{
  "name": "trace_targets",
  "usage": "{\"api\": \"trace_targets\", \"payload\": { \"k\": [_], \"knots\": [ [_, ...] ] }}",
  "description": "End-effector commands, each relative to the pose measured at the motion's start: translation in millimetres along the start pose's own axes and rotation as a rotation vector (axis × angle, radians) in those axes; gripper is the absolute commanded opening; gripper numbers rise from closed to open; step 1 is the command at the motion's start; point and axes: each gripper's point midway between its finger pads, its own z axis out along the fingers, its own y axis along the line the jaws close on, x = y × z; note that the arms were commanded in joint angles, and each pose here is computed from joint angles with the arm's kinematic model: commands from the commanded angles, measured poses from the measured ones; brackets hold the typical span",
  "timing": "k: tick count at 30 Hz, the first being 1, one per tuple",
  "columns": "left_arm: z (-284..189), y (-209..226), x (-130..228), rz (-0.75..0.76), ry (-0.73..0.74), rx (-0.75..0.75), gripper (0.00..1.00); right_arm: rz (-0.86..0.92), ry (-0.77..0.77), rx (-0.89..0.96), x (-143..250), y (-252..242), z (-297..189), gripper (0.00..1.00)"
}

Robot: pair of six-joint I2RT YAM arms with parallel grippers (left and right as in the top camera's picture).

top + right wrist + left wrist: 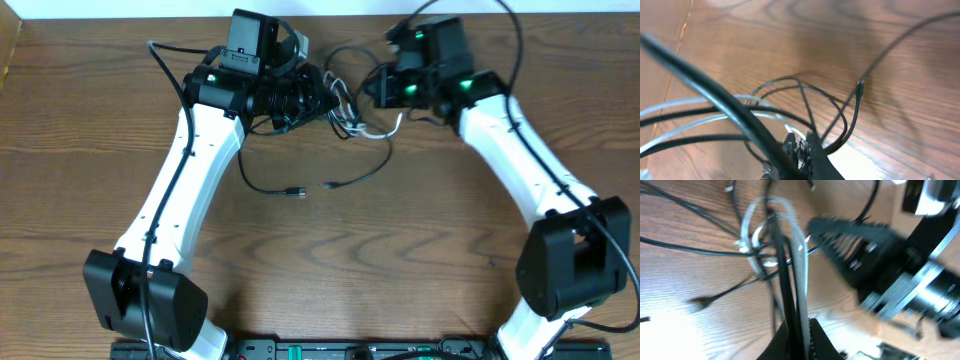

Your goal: Untangle cables

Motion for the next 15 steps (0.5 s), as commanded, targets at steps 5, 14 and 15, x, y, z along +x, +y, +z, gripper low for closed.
{"api": "trace_targets", "payload": {
  "k": [5, 14, 15],
  "knots": [
    [-5.2, 14.8, 1.2, 0.154, -0.006, -0.083, 0.08, 0.113, 0.020, 0.043, -0.9, -40.6, -14.6, 0.01],
    [-48.1, 79.7, -30.3, 0.180, -0.111, -0.306, 0.08, 0.263, 0.000, 0.132, -6.6, -119.8, -66.8, 0.01],
    [-55.5, 82.6, -34.0, 0.170, -0.131, -0.309, 0.08, 0.276, 0.005, 0.145, -4.2, -128.3, -72.3, 0.01]
  ]
}}
